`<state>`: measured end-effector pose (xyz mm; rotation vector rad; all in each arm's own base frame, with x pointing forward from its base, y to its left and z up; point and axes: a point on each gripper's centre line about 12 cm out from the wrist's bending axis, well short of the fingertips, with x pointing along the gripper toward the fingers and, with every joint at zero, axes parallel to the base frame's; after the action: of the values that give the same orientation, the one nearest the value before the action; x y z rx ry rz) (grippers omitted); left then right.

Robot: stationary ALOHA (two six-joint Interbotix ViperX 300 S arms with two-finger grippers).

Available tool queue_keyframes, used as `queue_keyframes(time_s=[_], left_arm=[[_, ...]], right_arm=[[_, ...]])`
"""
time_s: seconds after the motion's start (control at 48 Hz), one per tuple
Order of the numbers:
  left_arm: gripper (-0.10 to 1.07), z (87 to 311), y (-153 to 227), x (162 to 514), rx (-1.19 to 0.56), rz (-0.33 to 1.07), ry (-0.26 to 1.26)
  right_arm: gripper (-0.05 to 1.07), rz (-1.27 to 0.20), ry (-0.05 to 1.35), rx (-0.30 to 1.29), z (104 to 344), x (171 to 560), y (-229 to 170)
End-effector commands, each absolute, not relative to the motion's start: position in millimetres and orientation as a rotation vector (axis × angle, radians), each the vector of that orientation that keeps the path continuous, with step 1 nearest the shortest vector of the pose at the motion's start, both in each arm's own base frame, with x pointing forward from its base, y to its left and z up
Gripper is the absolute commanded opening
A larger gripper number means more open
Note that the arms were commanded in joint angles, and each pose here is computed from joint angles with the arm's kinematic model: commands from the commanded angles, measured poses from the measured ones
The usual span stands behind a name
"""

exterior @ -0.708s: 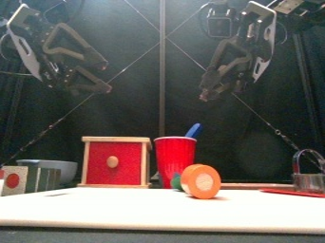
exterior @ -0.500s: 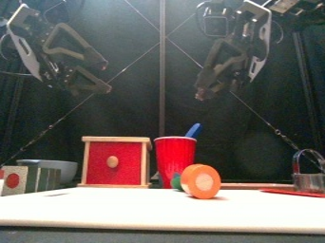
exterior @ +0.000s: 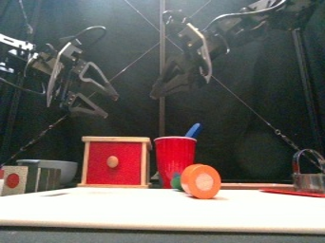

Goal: Open drawer

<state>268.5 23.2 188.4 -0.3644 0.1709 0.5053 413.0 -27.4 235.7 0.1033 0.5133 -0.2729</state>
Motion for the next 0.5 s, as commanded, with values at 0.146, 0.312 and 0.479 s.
queue_keyframes(time_s=[0.146, 0.312, 0.479], left_arm=[[0.67, 191.7, 23.5, 270.0, -0.472, 0.506, 0.123], [0.41, 185.3, 24.8, 266.9, -0.568, 0.509, 0.109], [0.37, 173.6, 32.5, 256.7, -0.720, 0.554, 0.090]], right_arm=[[0.19, -0.369, 0.438, 0.044, 257.1, 444.7, -83.8], [0.12, -0.415, 0.441, -0.009, 247.0, 469.4, -116.3], [0.11, -0.449, 0.467, -0.030, 225.0, 491.4, -142.6]])
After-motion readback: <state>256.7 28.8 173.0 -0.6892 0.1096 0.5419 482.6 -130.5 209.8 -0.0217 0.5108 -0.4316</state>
